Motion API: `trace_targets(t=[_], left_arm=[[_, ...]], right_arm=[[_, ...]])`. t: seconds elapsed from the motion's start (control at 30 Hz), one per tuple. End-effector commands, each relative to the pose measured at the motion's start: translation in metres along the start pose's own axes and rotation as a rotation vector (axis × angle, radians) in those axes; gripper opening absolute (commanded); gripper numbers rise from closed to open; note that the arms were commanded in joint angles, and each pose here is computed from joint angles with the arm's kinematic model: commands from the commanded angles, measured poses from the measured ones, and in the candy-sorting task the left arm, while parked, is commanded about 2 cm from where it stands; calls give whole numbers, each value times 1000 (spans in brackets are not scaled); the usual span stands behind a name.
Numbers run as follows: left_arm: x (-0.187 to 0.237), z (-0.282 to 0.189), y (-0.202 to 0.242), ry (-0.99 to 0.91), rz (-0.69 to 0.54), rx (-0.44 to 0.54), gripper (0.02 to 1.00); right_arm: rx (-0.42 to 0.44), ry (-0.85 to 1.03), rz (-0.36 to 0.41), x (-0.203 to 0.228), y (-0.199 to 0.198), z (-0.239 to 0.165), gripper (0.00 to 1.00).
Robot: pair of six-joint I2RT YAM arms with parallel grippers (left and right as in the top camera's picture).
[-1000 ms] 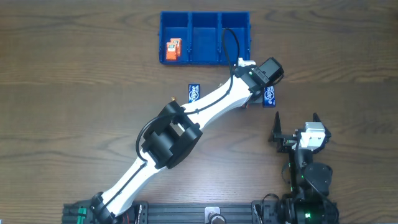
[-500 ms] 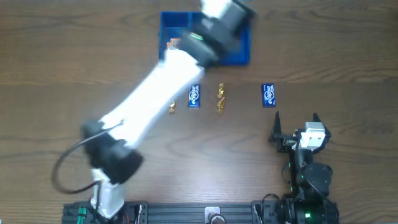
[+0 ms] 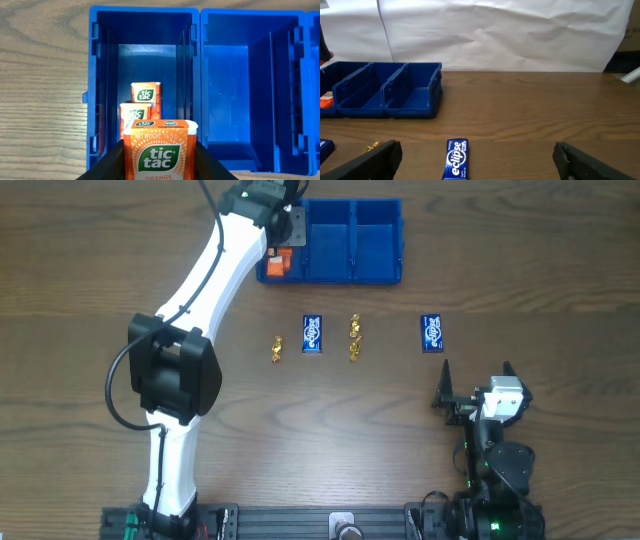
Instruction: Sort Candies Into Trays
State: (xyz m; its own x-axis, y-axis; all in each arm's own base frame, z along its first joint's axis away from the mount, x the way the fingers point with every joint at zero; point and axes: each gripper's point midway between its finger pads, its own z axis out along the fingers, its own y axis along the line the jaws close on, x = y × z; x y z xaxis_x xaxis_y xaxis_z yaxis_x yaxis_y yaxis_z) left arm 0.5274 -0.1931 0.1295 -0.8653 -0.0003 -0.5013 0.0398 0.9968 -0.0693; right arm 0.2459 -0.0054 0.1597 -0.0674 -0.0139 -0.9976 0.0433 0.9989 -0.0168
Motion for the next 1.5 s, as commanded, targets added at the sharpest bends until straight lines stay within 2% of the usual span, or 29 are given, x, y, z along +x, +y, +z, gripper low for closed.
trace_targets(t=[0.03,0.17,0.2,0.3,0.4,0.47,0.53,0.6,0.63,0.7,0.8,0.93,1.07,1.17,1.23,1.27,1.47,1.5], left_arm=[[3,9,15,29,42,-15,270],[4,10,23,39,34,-24,279],[3,10,23,38,34,-24,308],[3,10,24,36,31,-25,450],[-2,11,26,24,22,-16,700],[-11,0,25,-6,2,5,757],[-32,-44,23,-91,-33,33,763],[-58,-118,22,-230,-62,76,763],[-70,-169,24,-337,-72,106,763],[-77,-238,31,-520,-78,143,766],[-56,-306,47,-731,-62,162,766],[-1,-341,71,-915,-27,143,770],[74,-340,104,-1036,-8,128,798],[129,-317,133,-1058,-29,97,805],[147,-304,138,-1053,-28,96,807],[168,-284,144,-1052,-26,91,816],[212,-223,165,-1060,-48,47,877],[215,-215,162,-1045,-16,53,884]], right_arm=[[-5,3,11,1,1,0,1000],[-5,3,11,1,1,0,1000],[-5,3,11,1,1,0,1000],[-5,3,11,1,1,0,1000],[-5,3,11,1,1,0,1000],[-5,3,11,1,1,0,1000],[-5,3,11,1,1,0,1000],[-5,3,11,1,1,0,1000],[-5,3,11,1,1,0,1000],[-5,3,11,1,1,0,1000],[-5,3,11,1,1,0,1000],[-5,3,11,1,1,0,1000],[-5,3,11,1,1,0,1000],[-5,3,11,1,1,0,1000],[-5,3,11,1,1,0,1000],[-5,3,11,1,1,0,1000],[-5,3,11,1,1,0,1000],[-5,3,11,1,1,0,1000]])
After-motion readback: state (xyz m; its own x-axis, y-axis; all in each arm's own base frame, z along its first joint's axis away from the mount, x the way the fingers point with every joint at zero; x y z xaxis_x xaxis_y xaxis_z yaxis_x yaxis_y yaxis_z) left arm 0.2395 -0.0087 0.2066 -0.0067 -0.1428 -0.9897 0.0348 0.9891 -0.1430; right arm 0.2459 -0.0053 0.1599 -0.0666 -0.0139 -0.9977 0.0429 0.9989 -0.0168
